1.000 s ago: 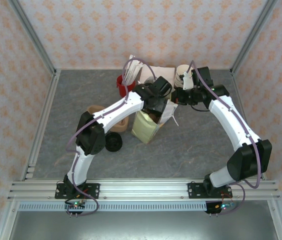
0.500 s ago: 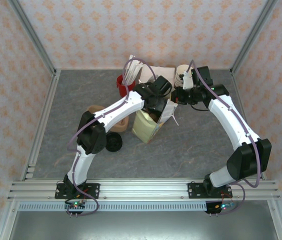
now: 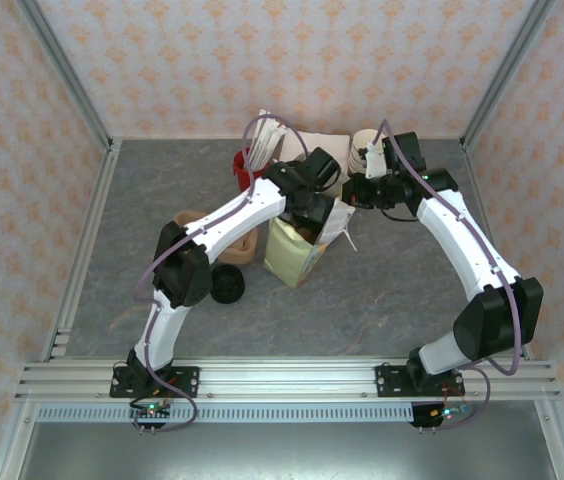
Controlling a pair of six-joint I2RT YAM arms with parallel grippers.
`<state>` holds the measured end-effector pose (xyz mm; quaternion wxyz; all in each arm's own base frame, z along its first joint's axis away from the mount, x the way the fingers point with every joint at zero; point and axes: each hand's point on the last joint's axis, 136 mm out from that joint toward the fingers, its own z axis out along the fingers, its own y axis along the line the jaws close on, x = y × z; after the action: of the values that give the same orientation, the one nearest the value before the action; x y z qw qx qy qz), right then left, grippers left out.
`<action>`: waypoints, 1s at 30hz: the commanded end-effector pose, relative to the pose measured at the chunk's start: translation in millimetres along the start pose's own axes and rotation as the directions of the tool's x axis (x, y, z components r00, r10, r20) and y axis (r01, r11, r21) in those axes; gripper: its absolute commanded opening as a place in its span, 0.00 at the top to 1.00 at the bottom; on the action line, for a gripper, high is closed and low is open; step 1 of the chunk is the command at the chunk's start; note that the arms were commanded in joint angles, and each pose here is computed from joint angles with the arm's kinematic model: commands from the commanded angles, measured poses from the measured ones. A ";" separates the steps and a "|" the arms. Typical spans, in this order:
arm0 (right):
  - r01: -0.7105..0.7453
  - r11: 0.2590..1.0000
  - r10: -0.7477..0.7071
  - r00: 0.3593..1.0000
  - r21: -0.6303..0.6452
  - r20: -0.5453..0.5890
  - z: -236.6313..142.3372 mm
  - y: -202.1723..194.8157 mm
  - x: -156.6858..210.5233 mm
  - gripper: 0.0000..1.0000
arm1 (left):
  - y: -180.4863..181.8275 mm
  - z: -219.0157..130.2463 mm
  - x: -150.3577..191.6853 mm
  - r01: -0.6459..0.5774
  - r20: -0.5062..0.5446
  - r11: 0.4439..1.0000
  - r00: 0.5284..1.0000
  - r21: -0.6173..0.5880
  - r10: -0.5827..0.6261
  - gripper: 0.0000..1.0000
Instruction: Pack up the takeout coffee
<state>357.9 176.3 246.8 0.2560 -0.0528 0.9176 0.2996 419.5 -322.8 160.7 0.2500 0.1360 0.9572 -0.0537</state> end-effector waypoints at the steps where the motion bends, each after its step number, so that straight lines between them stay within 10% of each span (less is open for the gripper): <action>1: 0.057 0.998 -0.056 0.997 -0.006 0.058 -10.1 11.1 -16.7 1.00 | 14.8 -16.6 3.1 0.020 -0.035 1.000 0.999 -0.014 -0.021 0.37; 30: 0.207 0.976 -0.213 0.972 0.073 0.096 -14.4 2.9 -16.6 1.00 | 21.6 -42.5 -3.2 0.037 -0.052 0.999 0.998 -0.022 -0.038 0.38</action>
<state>364.9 171.9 248.2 0.2915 -0.1001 0.9152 0.2598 408.3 -306.3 181.9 0.2193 0.1293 0.9658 -0.0496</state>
